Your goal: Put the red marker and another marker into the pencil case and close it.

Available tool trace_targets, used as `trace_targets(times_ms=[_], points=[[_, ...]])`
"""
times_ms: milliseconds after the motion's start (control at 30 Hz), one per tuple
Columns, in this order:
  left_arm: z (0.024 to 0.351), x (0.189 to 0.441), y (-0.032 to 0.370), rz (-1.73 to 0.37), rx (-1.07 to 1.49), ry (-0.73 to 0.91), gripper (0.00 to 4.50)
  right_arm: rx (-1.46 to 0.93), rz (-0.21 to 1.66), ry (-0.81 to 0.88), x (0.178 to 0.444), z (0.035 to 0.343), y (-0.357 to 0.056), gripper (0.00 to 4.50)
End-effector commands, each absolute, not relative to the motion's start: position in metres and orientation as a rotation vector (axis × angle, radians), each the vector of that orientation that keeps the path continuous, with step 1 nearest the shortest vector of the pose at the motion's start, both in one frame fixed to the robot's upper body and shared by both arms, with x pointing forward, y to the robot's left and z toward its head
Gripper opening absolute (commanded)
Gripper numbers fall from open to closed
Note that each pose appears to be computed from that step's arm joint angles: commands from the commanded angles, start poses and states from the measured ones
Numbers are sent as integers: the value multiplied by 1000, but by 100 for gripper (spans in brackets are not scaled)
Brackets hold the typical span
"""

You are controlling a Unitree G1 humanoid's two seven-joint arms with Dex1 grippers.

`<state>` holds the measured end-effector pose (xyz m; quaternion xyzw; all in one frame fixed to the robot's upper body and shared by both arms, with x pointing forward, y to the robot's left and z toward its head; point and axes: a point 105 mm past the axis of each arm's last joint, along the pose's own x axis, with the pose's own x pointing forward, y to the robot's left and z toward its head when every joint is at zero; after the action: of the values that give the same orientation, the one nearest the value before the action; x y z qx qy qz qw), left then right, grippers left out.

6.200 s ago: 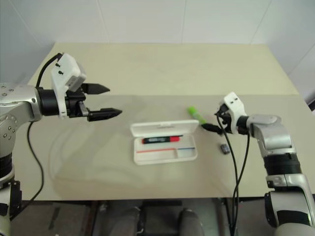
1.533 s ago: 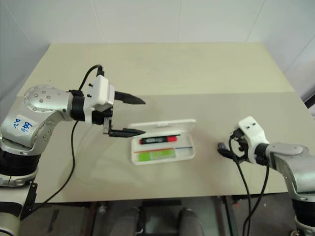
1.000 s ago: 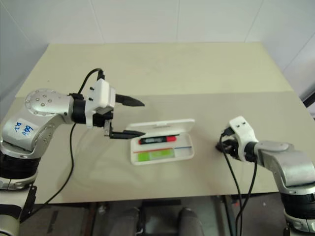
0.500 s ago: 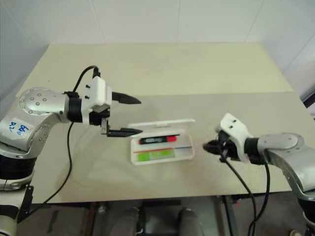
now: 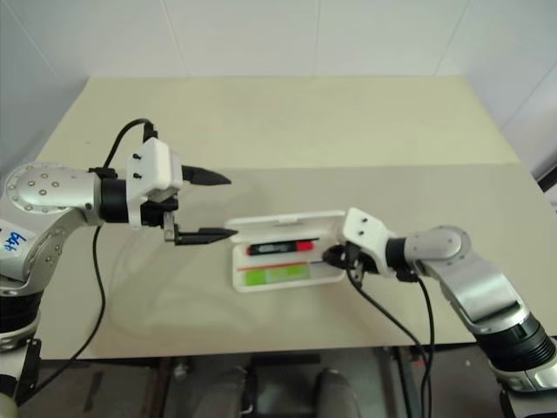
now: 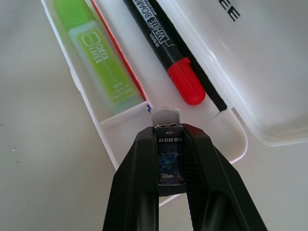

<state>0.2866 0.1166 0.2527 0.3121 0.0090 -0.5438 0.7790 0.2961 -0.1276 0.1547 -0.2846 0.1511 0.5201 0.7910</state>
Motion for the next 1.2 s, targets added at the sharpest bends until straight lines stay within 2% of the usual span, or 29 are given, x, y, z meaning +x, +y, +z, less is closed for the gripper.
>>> trace_targets(times_ms=[33,267,633,667,800,1033,1200], points=[[266,280,119,-1140,696,-32,450,-666,1168,286,295,163,-123,37],[266,278,121,-1123,695,-30,450,-722,1182,300,304,157,-120,37],[265,278,120,-1125,689,-26,450,-727,1255,331,297,158,-123,423],[265,278,120,-1128,688,-26,450,-728,1256,331,296,159,-124,445],[266,279,120,-1140,687,-32,450,-699,1278,306,289,173,-133,445],[283,301,120,-1133,696,-105,450,-411,1222,113,260,244,-189,445],[285,329,123,-1136,677,-89,450,-338,1208,-80,247,292,-191,445]])
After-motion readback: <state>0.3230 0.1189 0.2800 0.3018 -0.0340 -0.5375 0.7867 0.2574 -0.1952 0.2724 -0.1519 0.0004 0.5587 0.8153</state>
